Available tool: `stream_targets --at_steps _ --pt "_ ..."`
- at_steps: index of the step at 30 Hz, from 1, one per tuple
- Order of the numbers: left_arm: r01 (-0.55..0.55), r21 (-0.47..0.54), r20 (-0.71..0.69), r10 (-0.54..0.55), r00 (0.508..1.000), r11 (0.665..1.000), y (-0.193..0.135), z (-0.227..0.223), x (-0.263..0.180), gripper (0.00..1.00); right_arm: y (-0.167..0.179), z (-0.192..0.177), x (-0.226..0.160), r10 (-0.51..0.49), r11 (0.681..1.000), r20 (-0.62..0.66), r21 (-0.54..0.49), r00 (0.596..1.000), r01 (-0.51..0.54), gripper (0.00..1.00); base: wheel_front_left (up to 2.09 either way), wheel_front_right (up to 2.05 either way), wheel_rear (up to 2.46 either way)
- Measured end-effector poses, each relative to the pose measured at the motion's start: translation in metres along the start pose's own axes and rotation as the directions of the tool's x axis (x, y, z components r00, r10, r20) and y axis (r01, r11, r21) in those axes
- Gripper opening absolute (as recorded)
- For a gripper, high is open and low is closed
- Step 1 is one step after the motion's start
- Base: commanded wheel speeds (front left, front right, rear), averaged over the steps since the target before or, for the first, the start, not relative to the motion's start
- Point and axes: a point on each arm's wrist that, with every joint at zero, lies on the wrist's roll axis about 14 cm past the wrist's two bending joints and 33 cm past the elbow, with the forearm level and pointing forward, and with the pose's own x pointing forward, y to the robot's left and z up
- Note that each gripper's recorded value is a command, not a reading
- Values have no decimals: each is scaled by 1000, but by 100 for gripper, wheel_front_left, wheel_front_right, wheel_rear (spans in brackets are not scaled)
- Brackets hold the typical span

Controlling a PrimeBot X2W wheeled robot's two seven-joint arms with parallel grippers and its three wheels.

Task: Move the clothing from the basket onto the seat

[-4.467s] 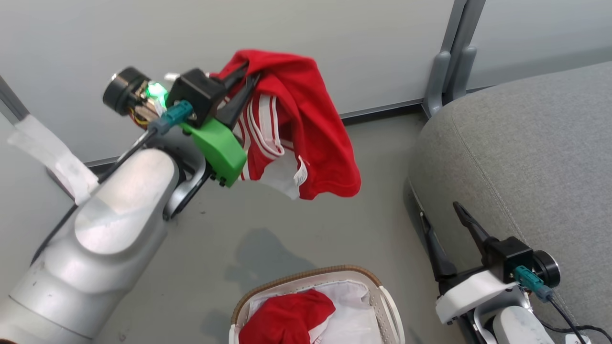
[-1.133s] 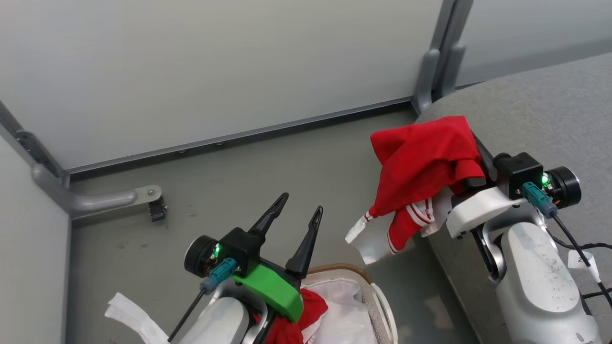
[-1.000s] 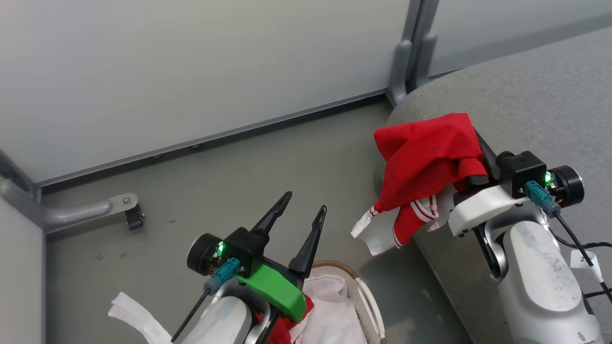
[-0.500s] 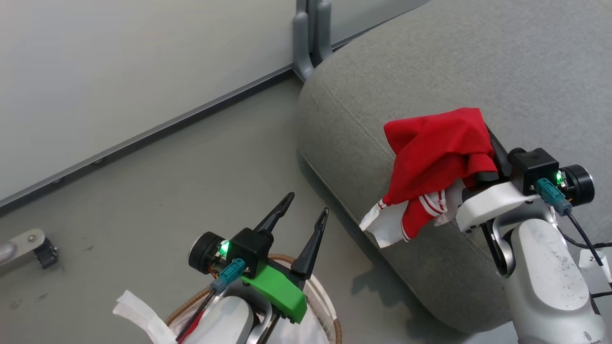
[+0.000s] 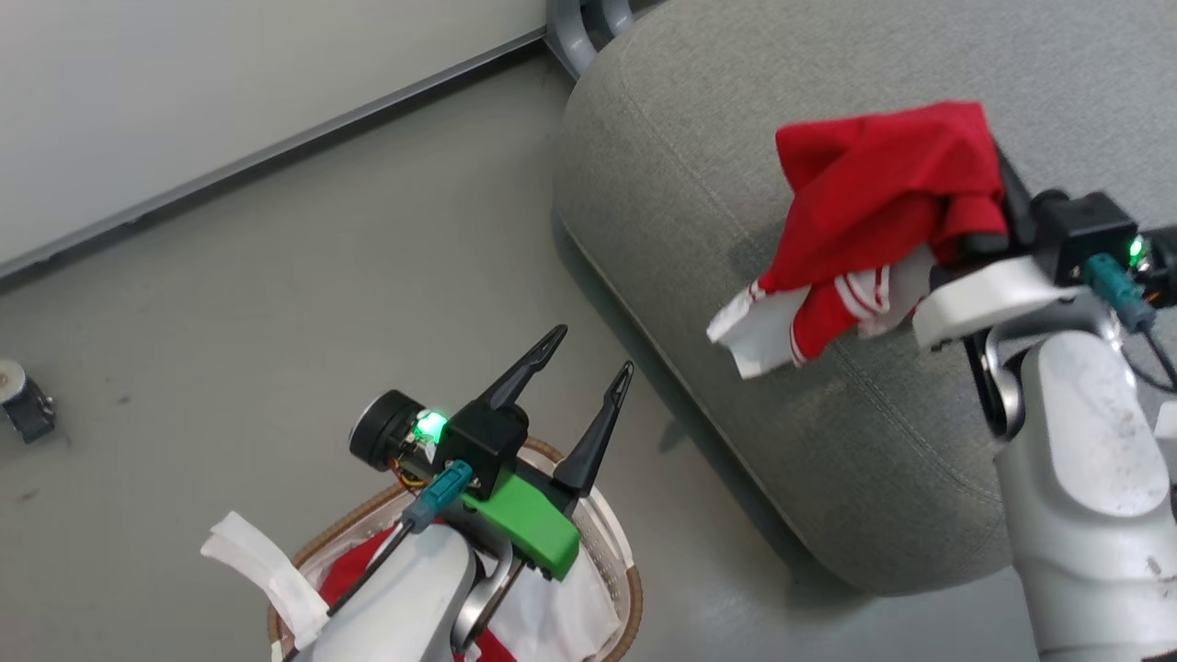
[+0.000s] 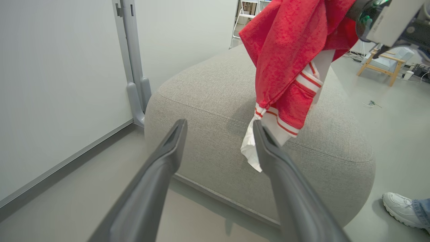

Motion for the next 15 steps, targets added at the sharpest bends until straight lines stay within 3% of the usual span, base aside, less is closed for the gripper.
stream_targets --at_steps 9,15 --pt "-16 23 28 16 999 1000 47 -8 9 100 -20 46 97 -30 983 155 -174 988 57 0 0 0 0" --pt "-43 4 9 43 999 999 75 -30 7 100 -39 46 145 -81 962 186 -244 979 126 0 0 0 0"
